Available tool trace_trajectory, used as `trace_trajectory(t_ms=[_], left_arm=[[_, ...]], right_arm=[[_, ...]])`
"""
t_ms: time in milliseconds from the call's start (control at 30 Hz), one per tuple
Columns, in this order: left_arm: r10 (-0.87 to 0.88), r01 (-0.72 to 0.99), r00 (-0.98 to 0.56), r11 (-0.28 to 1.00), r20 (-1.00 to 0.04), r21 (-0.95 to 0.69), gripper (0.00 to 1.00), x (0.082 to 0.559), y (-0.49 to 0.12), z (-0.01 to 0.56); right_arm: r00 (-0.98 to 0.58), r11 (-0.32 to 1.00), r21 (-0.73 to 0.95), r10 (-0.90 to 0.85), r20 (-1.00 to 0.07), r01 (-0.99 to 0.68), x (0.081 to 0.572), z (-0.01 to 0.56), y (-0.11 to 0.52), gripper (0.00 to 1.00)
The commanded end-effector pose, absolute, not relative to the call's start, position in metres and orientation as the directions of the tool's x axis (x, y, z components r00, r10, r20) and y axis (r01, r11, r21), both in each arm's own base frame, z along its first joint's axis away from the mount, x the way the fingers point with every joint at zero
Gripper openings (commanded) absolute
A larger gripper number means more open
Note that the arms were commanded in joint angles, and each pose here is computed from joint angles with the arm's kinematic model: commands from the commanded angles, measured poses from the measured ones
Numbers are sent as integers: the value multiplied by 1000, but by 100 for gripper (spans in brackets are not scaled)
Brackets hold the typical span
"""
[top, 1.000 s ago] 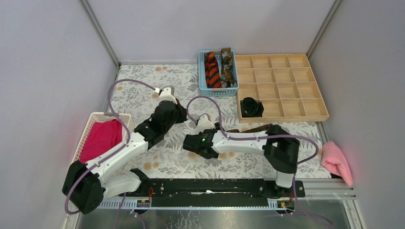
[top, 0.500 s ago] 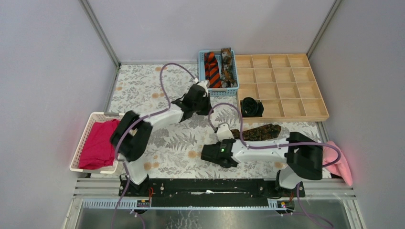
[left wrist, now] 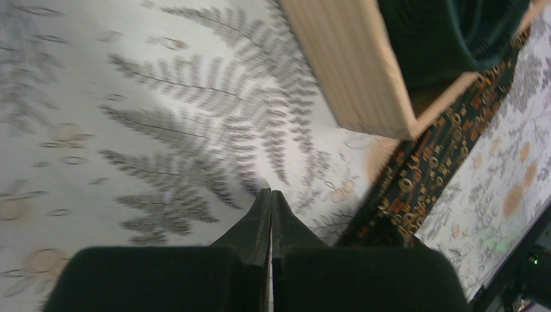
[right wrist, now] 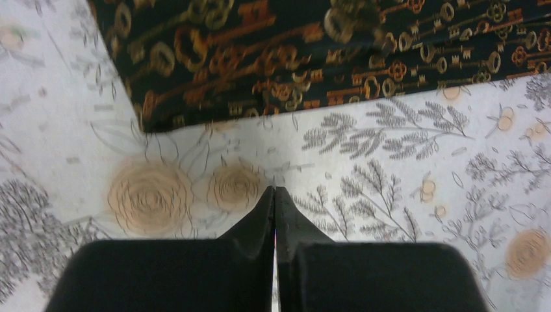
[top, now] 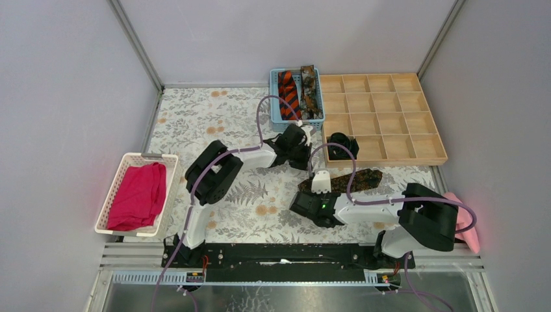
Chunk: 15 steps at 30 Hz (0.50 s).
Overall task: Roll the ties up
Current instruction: Roll the tie at the center of the board.
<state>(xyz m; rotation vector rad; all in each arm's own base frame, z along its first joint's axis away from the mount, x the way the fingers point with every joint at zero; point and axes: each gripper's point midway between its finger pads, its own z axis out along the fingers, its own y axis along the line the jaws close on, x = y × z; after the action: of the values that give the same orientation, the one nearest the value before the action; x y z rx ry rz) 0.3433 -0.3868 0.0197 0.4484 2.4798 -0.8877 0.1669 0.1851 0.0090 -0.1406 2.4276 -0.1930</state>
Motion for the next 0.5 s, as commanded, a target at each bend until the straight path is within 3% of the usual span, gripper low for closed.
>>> trace_trajectory(t_ms=[0,467], left_arm=[[236,497,-834,714,-498,-493,0,317,-393,8],[276,483,-857,723,-435,-494,0,284,-376,-7]], right_arm=[[-816,996,-80,-71,-574,-30,165,-25,182,0],[-830,998,-65,-34,-557,2,179,-42,188,0]])
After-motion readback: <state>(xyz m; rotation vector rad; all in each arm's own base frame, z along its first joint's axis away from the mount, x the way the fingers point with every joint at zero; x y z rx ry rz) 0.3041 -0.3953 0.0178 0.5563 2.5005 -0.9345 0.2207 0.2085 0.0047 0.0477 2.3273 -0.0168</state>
